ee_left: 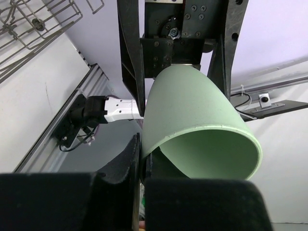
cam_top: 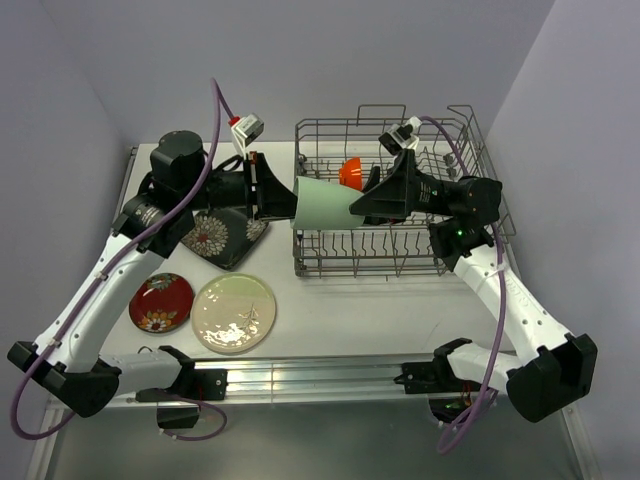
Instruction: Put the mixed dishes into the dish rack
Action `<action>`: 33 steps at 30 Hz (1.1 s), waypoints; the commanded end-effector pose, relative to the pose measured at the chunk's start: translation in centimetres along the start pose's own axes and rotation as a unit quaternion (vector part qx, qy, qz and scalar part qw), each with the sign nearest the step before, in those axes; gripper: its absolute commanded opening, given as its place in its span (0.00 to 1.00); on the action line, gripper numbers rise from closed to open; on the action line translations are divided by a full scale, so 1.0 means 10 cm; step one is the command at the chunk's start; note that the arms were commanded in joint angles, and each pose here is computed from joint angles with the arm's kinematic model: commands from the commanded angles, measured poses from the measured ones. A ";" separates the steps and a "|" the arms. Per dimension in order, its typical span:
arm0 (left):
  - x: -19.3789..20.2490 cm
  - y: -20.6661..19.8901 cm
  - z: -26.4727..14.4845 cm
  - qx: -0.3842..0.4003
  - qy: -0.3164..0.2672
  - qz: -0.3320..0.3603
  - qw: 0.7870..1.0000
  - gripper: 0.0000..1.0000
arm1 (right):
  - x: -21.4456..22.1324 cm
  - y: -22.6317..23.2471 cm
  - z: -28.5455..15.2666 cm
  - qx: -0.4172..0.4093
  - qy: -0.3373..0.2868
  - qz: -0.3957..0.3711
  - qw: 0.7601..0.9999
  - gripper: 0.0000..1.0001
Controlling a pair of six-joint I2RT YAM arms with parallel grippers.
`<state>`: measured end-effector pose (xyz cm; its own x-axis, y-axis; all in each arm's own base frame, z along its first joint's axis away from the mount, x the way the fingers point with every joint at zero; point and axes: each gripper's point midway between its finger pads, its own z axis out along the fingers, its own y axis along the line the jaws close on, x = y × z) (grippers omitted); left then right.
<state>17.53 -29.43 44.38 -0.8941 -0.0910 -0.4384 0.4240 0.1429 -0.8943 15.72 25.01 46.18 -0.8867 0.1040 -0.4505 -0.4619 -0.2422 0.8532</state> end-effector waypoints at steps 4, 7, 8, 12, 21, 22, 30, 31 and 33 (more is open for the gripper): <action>-0.04 -0.26 -0.08 0.047 -0.010 0.031 0.998 0.00 | 0.00 0.26 0.04 -0.019 -0.009 -0.050 0.999 0.87; -0.01 -0.25 -0.08 0.051 -0.009 0.028 0.998 0.00 | -0.04 0.26 0.05 -0.019 -0.017 -0.048 0.999 0.86; 0.00 -0.27 -0.09 0.053 -0.009 0.029 0.998 0.00 | -0.04 0.25 0.05 -0.018 -0.019 -0.048 0.999 0.86; 0.01 -0.24 -0.10 0.049 -0.008 0.027 0.998 0.00 | -0.09 0.25 0.06 -0.019 -0.032 -0.047 0.998 0.85; -0.07 -0.11 -0.12 0.025 -0.014 0.013 0.999 0.04 | -0.09 0.36 0.11 -0.029 -0.019 -0.049 0.998 0.04; -0.09 -0.07 -0.12 0.017 -0.016 0.015 1.000 0.14 | -0.09 0.37 0.12 -0.029 -0.017 -0.052 0.998 0.00; -0.42 1.14 -0.69 -0.286 -0.143 -0.090 0.943 0.98 | -0.39 0.05 0.19 0.080 -0.026 -0.106 0.991 0.00; -0.46 1.31 -0.86 -0.332 -0.167 -0.107 0.922 0.99 | -0.42 0.02 0.19 0.095 -0.026 -0.095 0.991 0.00; -0.42 1.63 -1.25 -0.435 -0.218 -0.138 0.863 0.99 | -0.53 -0.12 0.19 0.123 -0.031 -0.094 0.987 0.00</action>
<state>24.27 -22.71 40.49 -0.8464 -0.3908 -0.3618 0.1595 0.4622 -0.8723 20.70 27.01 47.38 -0.8367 0.1905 -0.5135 -0.5304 -0.0481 0.8464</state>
